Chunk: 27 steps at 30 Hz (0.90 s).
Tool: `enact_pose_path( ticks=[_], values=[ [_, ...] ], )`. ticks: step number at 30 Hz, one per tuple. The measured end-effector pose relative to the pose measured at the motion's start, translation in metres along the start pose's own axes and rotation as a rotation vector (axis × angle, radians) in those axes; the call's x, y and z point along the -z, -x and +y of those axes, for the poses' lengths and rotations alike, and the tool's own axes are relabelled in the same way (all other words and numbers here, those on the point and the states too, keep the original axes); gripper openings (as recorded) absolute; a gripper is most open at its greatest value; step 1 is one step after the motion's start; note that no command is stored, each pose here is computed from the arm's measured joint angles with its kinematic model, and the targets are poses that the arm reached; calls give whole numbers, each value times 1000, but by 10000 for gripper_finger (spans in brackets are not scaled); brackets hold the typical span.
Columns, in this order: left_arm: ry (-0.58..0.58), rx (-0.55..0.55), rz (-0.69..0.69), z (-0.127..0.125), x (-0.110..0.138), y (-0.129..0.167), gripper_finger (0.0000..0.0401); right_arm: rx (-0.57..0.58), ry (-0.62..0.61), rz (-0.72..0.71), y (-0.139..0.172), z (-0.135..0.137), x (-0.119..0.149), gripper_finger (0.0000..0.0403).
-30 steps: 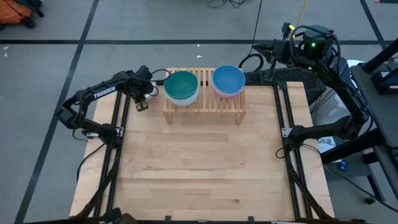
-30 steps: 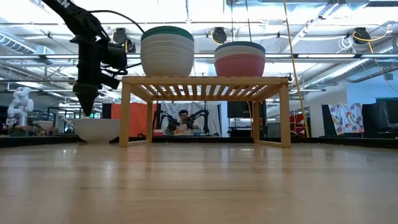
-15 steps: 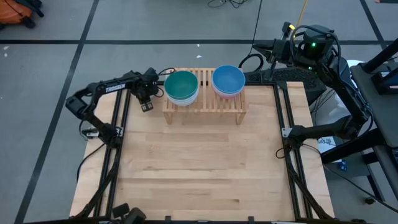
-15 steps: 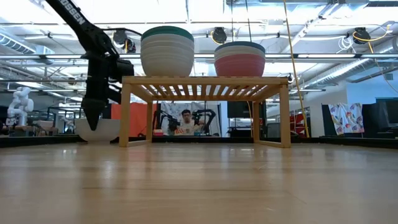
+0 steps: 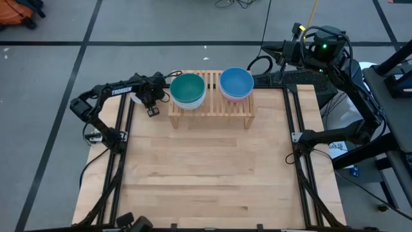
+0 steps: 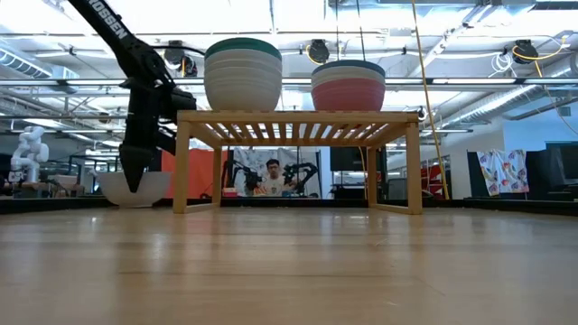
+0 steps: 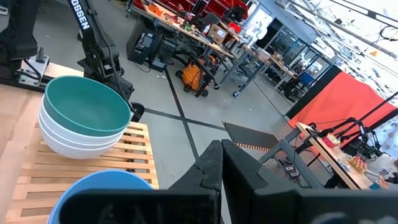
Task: Place and stack bowls onto a shelf
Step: Stack the white bowl on top of the blue bowl on the shelf
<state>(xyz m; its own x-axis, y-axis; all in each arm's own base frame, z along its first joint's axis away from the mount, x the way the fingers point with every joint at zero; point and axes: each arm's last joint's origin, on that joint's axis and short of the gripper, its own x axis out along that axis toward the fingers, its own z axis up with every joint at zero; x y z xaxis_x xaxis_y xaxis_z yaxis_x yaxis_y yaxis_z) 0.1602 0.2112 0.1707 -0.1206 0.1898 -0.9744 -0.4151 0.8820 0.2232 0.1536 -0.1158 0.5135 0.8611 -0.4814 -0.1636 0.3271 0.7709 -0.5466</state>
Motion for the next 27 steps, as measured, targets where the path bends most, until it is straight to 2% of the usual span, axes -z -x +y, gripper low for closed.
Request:
enact_pose_path(
  ticks=[7,13,17,21,27],
  values=[
    [11,22,0,-5,4,14,6,0,0,0,0,0,0,0],
    [54,9,-31,-6,12,48,6,0,-23,1,0,0,0,0],
    [92,-5,-68,-4,22,84,6,0,-23,1,0,0,0,0],
    [99,-35,-145,-3,32,133,6,1,-26,2,0,0,0,0],
    [109,-86,-361,-6,47,220,6,-12,-30,25,6,2,2,0]
  ],
)
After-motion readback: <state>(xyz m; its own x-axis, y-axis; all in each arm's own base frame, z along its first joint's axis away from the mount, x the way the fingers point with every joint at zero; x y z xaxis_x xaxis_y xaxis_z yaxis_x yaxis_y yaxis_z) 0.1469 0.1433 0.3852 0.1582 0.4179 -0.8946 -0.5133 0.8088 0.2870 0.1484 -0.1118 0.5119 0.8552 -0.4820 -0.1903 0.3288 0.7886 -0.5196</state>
